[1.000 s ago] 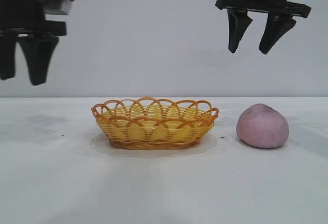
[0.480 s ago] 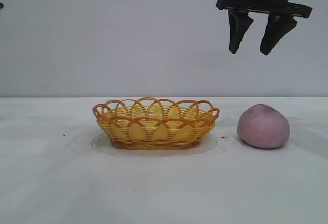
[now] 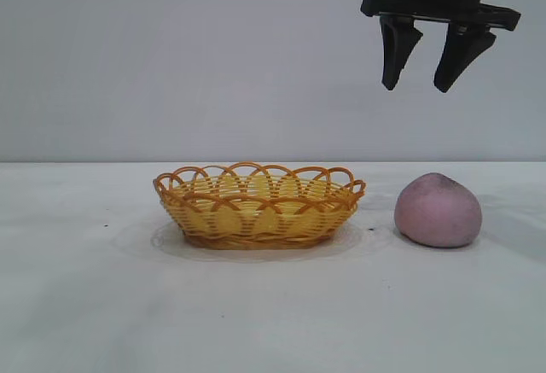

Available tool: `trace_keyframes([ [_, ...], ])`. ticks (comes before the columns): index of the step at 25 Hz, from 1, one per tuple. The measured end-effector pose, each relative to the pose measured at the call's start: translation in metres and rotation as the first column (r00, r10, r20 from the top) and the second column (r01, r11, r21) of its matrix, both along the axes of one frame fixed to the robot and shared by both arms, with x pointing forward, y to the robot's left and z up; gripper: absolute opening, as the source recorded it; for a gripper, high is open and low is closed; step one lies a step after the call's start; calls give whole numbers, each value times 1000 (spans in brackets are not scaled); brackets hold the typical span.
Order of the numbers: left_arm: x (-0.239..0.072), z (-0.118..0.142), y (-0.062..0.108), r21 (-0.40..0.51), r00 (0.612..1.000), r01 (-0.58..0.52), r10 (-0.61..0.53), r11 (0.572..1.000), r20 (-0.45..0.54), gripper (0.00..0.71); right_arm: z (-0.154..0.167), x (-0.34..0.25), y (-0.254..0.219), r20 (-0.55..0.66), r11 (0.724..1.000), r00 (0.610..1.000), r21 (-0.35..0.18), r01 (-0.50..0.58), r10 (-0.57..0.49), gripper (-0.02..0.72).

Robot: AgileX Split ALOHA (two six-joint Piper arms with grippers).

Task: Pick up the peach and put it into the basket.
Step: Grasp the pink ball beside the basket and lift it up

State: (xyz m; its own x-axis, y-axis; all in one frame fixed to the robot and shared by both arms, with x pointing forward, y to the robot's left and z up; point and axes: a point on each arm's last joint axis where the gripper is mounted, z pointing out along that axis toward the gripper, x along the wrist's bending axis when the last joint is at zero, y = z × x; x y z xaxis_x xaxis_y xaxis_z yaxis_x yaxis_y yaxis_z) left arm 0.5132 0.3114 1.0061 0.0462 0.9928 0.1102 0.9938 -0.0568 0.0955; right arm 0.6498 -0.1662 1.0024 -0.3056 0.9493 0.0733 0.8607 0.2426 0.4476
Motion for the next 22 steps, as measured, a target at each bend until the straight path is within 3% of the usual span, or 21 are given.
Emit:
trace_keyframes([
  [15, -154, 28, -6, -84, 963, -31, 52, 996, 264, 486, 0, -1, 0, -11, 1000, 1000, -3, -1, 1, 434],
  [19, -188, 33, -6, -86, 937, -26, 54, 996, 346, 486, -1, -1, 0, -13, 1000, 1000, -3, -1, 1, 434],
  [22, -209, 34, -6, -89, 893, -16, 54, 996, 448, 486, -1, -1, 0, -13, 1000, 1000, -3, -1, 1, 434],
])
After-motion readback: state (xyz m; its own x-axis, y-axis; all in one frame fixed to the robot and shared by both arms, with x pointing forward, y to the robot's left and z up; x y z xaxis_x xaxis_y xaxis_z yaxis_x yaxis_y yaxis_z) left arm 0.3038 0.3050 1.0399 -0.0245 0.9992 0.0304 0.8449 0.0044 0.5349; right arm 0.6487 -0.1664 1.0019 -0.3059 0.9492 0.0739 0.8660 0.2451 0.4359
